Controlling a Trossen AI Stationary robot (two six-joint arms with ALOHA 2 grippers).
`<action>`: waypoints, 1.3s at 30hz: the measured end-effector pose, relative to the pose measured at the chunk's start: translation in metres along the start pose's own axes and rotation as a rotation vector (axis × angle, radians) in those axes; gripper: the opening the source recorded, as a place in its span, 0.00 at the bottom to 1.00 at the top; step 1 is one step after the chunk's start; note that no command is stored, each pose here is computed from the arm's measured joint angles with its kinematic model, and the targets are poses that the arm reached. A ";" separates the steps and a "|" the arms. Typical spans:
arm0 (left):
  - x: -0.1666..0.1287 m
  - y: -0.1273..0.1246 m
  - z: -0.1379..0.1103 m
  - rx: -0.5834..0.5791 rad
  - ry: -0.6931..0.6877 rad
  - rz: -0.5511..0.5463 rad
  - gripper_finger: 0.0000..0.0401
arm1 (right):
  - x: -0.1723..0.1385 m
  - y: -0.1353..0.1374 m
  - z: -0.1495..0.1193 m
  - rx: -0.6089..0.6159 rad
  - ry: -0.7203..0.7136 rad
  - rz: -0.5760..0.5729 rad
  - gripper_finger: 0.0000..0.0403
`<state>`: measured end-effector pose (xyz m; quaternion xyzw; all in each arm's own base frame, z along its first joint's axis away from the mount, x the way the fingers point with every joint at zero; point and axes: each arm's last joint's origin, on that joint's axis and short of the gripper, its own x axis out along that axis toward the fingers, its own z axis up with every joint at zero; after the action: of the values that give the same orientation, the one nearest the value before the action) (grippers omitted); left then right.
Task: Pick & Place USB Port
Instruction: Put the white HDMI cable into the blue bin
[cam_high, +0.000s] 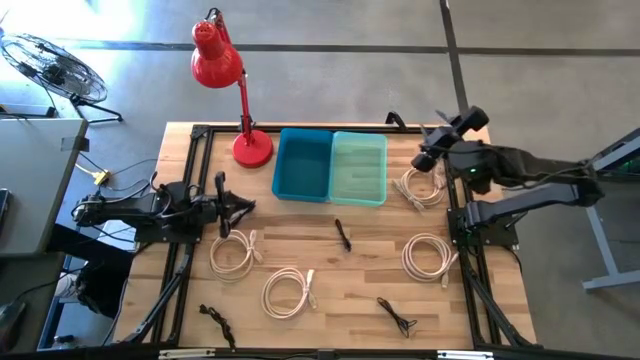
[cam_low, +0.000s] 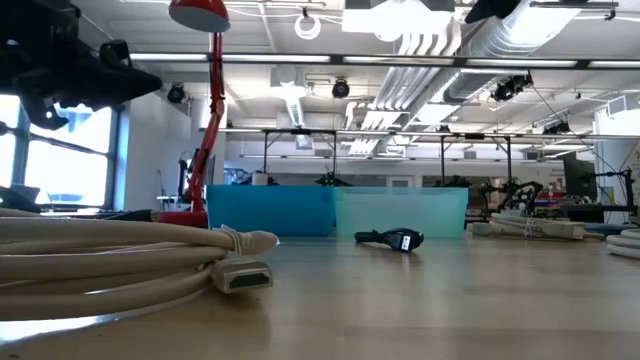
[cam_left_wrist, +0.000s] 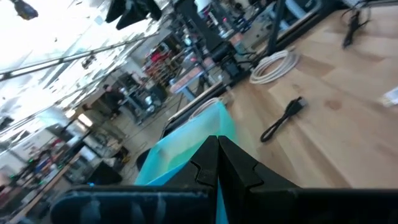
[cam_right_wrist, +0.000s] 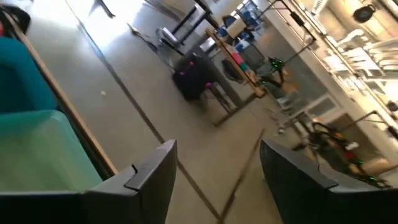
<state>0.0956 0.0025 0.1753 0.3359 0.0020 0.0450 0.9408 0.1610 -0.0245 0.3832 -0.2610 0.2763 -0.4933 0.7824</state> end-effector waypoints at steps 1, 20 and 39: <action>0.000 0.000 0.000 0.000 0.007 0.009 0.00 | 0.001 0.003 0.001 -0.022 0.005 -0.001 0.55; 0.000 0.003 -0.001 -0.001 0.066 0.096 0.00 | 0.007 -0.017 0.022 0.026 0.085 0.300 0.54; 0.000 0.003 -0.001 -0.027 0.059 0.096 0.00 | 0.075 0.021 -0.065 0.248 1.031 0.505 0.54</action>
<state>0.0951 0.0057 0.1768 0.3213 0.0132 0.0999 0.9416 0.1563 -0.0946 0.3099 0.1799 0.6153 -0.3835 0.6648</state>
